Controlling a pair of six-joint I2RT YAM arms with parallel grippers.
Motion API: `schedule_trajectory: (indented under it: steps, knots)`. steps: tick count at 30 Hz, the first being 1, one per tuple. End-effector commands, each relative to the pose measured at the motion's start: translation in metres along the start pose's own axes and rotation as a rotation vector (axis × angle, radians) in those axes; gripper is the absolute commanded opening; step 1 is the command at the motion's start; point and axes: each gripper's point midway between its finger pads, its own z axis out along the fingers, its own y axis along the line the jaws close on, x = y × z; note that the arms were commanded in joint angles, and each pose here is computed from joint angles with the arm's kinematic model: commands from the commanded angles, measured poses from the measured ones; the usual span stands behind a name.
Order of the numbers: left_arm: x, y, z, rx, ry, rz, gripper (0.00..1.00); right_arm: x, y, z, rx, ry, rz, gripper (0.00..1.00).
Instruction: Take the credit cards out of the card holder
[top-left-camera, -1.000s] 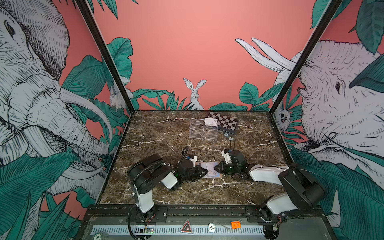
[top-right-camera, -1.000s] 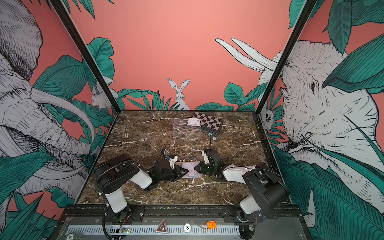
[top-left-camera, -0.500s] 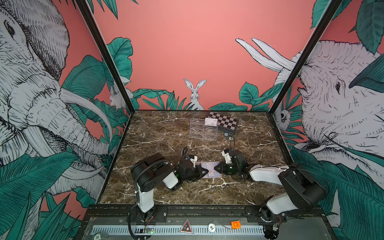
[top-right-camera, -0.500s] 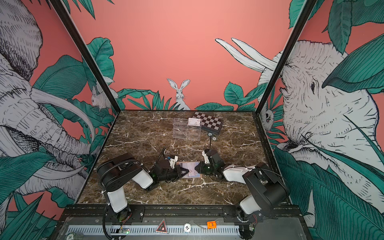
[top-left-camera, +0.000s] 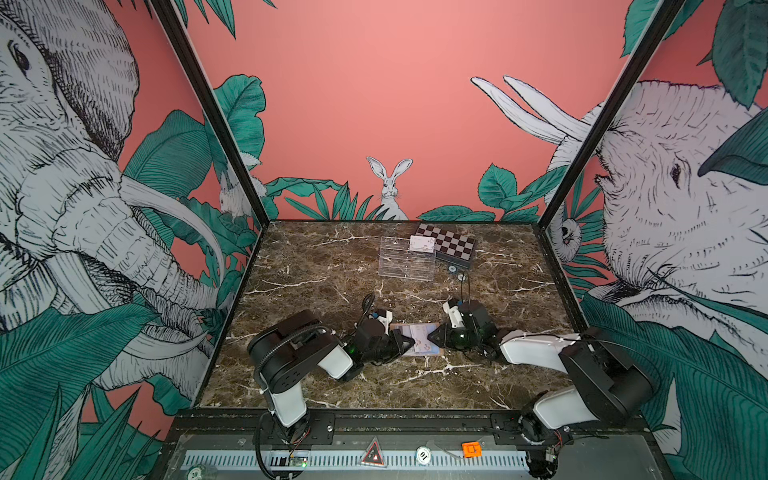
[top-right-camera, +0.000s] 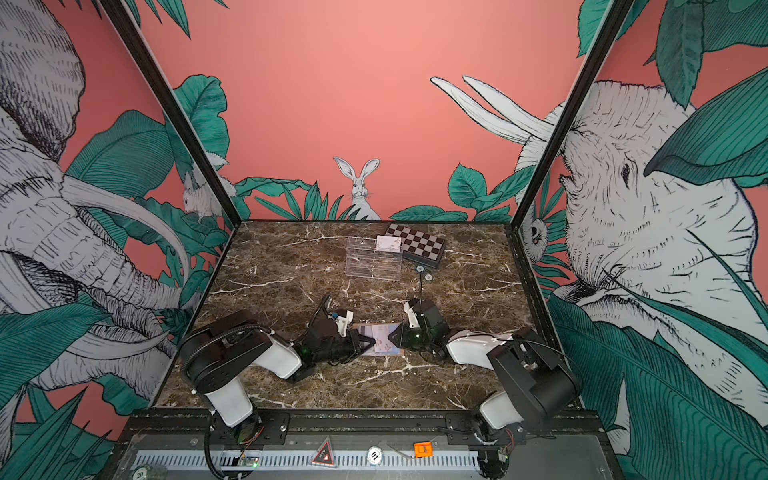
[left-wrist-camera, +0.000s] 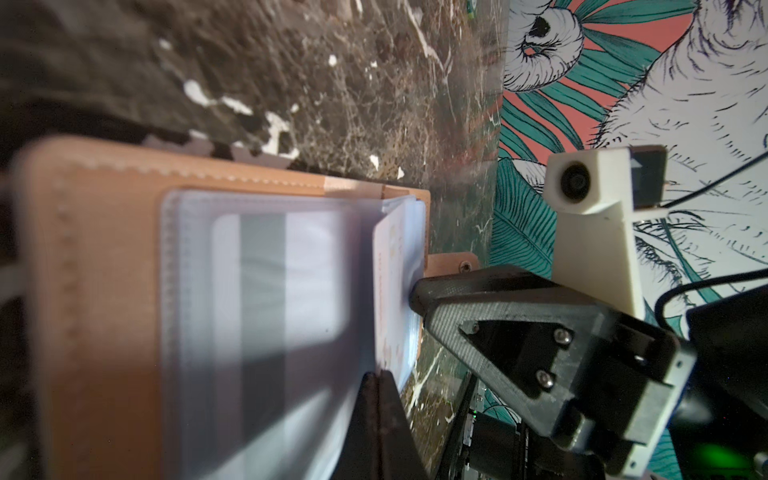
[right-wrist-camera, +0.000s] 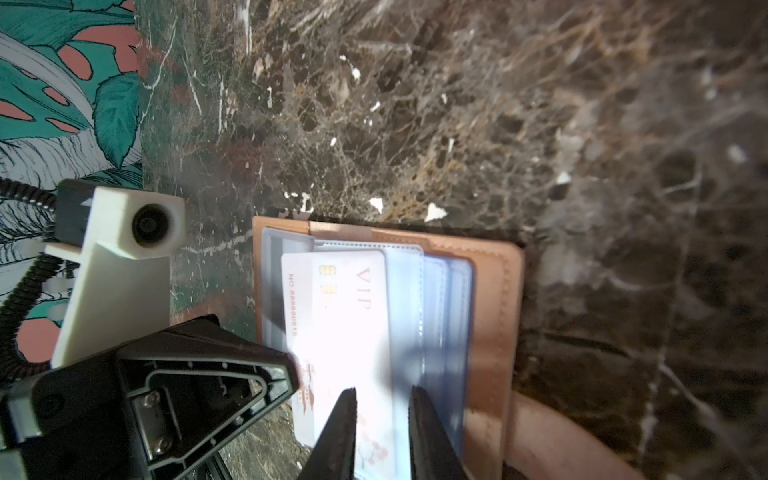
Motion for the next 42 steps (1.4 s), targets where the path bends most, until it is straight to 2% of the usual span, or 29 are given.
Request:
schedule_trajectory:
  steps: [1, 8, 11, 17, 22, 29, 42]
  knots:
    - [0.004, 0.007, -0.004, -0.048, 0.01, 0.023, 0.0, 0.02, -0.024, 0.0, 0.085, 0.053, 0.028, 0.23]
    - [0.005, 0.004, 0.001, -0.023, 0.024, 0.015, 0.0, 0.021, -0.024, 0.0, 0.08, 0.057, 0.028, 0.17]
    - [0.002, -0.002, 0.004, 0.015, 0.014, 0.002, 0.17, 0.023, -0.024, 0.001, 0.078, 0.062, 0.026, 0.12]
    - [0.003, -0.001, 0.008, 0.016, 0.019, -0.007, 0.25, 0.024, -0.025, 0.001, 0.077, 0.064, 0.026, 0.06]
    - [0.002, 0.0, 0.01, 0.009, 0.023, -0.002, 0.21, 0.025, -0.025, 0.002, 0.072, 0.067, 0.03, 0.05]
    - [0.003, 0.003, 0.01, 0.011, 0.02, -0.01, 0.01, 0.026, -0.025, 0.002, 0.071, 0.069, 0.031, 0.03]
    - [-0.009, -0.005, -0.012, 0.013, -0.042, 0.014, 0.0, 0.027, -0.028, 0.001, 0.093, 0.072, 0.032, 0.03]
